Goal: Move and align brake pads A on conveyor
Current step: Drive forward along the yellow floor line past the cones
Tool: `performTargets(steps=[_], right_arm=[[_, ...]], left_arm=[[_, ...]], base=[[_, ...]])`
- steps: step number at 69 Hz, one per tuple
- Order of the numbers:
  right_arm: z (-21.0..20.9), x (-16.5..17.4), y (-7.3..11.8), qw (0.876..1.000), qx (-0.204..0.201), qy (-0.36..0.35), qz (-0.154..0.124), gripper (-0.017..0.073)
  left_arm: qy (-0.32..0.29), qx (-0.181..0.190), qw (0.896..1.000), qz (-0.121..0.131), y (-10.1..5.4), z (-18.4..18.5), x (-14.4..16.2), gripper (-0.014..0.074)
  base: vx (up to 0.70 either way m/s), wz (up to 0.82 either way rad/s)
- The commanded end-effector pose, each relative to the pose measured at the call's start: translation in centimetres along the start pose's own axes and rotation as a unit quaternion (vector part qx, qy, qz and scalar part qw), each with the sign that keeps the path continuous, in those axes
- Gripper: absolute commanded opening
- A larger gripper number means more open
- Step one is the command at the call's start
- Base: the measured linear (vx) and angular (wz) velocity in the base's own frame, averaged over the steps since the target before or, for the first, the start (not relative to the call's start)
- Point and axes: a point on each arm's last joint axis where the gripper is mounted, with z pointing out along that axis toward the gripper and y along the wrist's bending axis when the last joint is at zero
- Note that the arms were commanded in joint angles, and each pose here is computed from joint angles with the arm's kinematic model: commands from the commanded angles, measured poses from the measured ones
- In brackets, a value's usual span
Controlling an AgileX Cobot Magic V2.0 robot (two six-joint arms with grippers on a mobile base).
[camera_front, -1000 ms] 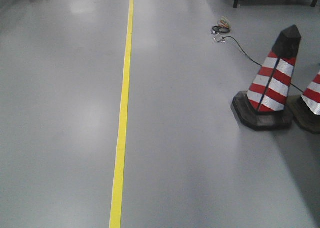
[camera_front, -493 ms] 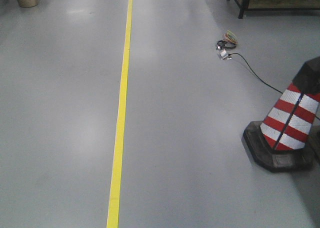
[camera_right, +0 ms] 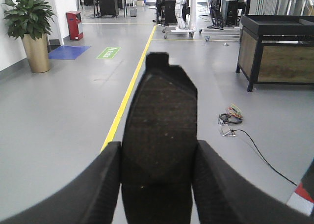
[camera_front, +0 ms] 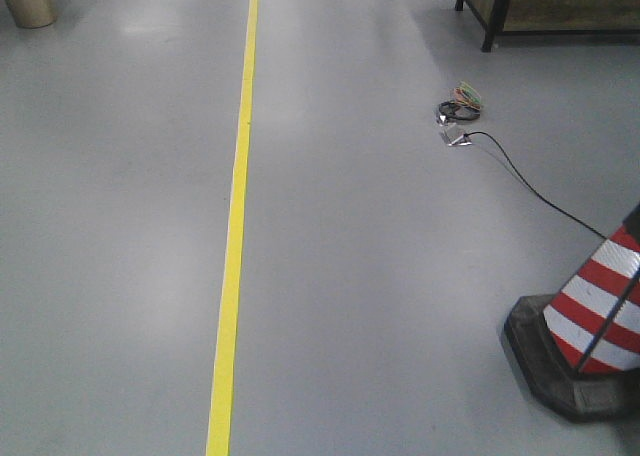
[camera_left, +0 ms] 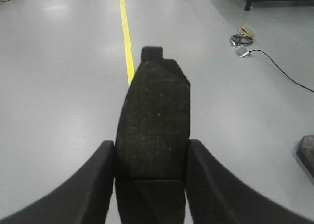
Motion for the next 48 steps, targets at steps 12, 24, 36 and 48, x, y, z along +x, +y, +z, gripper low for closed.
performTargets(steps=[12, 24, 36, 48], right_arm=[[-0.14, -1.63, -0.02, 0.998, 0.002, -0.055, -0.007, -0.0005], [-0.14, -1.63, -0.02, 0.998, 0.002, -0.055, -0.007, -0.0005], [-0.14, -1.63, -0.02, 0.998, 0.002, -0.055, -0.007, -0.0005], [-0.14, -1.63, -0.02, 0.998, 0.002, -0.055, -0.007, -0.0005]], left_arm=[[-0.059, 0.009, 0.998, -0.004, -0.21, -0.47, -1.71, -0.0006], [-0.059, 0.009, 0.998, -0.004, -0.21, -0.47, -1.71, -0.0006], [-0.059, 0.009, 0.998, -0.004, -0.21, -0.47, -1.71, -0.0006], [-0.059, 0.009, 0.998, -0.004, -0.21, -0.47, -1.71, -0.0006]], base=[[0.46, -0.06], [0.38, -0.28], [0.31, -0.58], [0.25, -0.82]])
